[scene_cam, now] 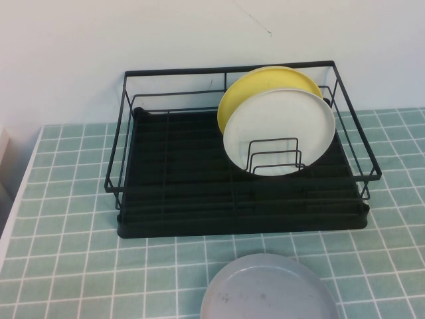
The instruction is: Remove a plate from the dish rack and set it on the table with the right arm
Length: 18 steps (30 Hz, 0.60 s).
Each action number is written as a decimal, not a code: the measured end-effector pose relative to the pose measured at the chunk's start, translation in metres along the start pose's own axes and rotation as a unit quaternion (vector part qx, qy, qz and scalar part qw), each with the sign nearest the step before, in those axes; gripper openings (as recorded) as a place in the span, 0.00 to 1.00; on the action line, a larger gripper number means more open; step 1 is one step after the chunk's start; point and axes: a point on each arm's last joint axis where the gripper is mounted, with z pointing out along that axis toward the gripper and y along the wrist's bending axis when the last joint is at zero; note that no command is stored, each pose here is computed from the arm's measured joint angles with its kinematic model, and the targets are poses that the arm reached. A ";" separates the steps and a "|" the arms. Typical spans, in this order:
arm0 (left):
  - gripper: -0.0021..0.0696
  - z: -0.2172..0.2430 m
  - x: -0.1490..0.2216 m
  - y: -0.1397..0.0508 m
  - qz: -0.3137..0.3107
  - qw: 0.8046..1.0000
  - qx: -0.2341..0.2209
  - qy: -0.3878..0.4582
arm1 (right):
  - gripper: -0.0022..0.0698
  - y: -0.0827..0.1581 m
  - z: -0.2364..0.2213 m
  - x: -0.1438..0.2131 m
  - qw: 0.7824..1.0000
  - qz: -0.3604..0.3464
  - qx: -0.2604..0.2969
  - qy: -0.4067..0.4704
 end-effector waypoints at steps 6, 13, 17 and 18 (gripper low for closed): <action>0.02 0.000 0.000 0.000 0.000 1.000 0.000 0.000 | 0.03 -0.009 0.006 0.016 0.994 -0.011 0.087 -0.059; 0.02 0.000 0.000 0.000 0.000 1.000 0.000 0.000 | 0.03 -0.019 0.009 0.052 0.965 -0.037 0.224 -0.132; 0.02 0.000 0.000 0.000 0.000 1.000 0.000 0.000 | 0.03 -0.020 0.015 0.091 0.949 0.019 0.285 -0.132; 0.02 0.000 0.000 0.000 0.000 1.000 0.000 0.000 | 0.03 -0.019 0.016 0.102 0.945 0.030 0.300 -0.127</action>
